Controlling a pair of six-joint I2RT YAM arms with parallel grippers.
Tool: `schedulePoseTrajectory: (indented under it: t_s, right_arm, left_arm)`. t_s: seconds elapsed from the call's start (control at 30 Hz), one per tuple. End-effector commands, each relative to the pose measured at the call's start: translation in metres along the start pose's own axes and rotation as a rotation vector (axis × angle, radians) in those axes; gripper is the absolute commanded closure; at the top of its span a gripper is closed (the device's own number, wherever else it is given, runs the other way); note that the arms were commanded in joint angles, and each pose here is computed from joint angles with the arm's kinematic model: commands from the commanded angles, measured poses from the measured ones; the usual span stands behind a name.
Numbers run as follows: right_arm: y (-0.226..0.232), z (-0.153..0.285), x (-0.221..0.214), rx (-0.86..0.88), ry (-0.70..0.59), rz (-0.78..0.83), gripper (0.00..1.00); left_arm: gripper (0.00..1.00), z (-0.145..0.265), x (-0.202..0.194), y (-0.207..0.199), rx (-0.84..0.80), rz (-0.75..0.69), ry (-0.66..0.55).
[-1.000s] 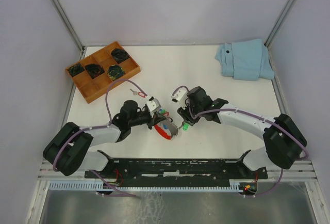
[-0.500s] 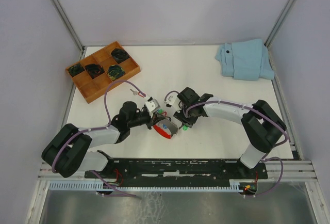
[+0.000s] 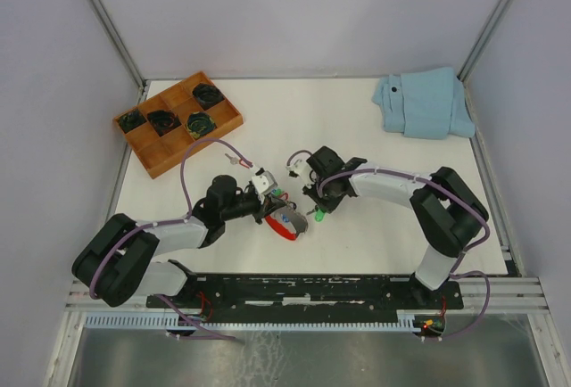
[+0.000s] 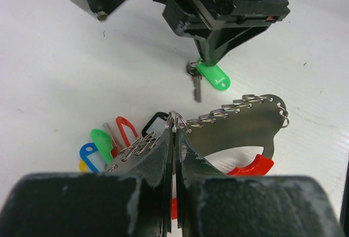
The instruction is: Put the keys on the keyring
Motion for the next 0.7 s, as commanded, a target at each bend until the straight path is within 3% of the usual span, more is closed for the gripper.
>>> schedulePoseTrajectory:
  t_s: [0.0, 0.3, 0.43, 0.67]
  right_arm:
    - [-0.010, 0.011, 0.011, -0.035, -0.047, -0.164, 0.84]
    - [0.002, 0.028, -0.006, -0.032, -0.023, -0.423, 0.91]
    - [-0.006, 0.036, -0.004, -0.084, -0.057, -0.422, 0.76]
    - [-0.015, 0.037, 0.010, -0.102, -0.079, -0.365, 0.62]
  left_arm:
    - [0.97, -0.005, 0.025, -0.004, -0.043, -0.069, -0.079]
    - [0.97, -0.005, 0.026, -0.009, -0.078, -0.070, -0.080]
    - [0.97, -0.005, 0.026, -0.010, -0.085, -0.069, -0.079]
    - [0.97, -0.006, 0.026, -0.011, -0.093, -0.068, -0.074]
Point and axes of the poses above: each gripper's point midway between its finger pads, its own z axis back along the fingers, its own y axis along the line the jaws close on, x = y × z, the point moved 1 cm from there along z, back along the fingers, and after that the axes turned 6 degrees about z, right-handed, at the moved point
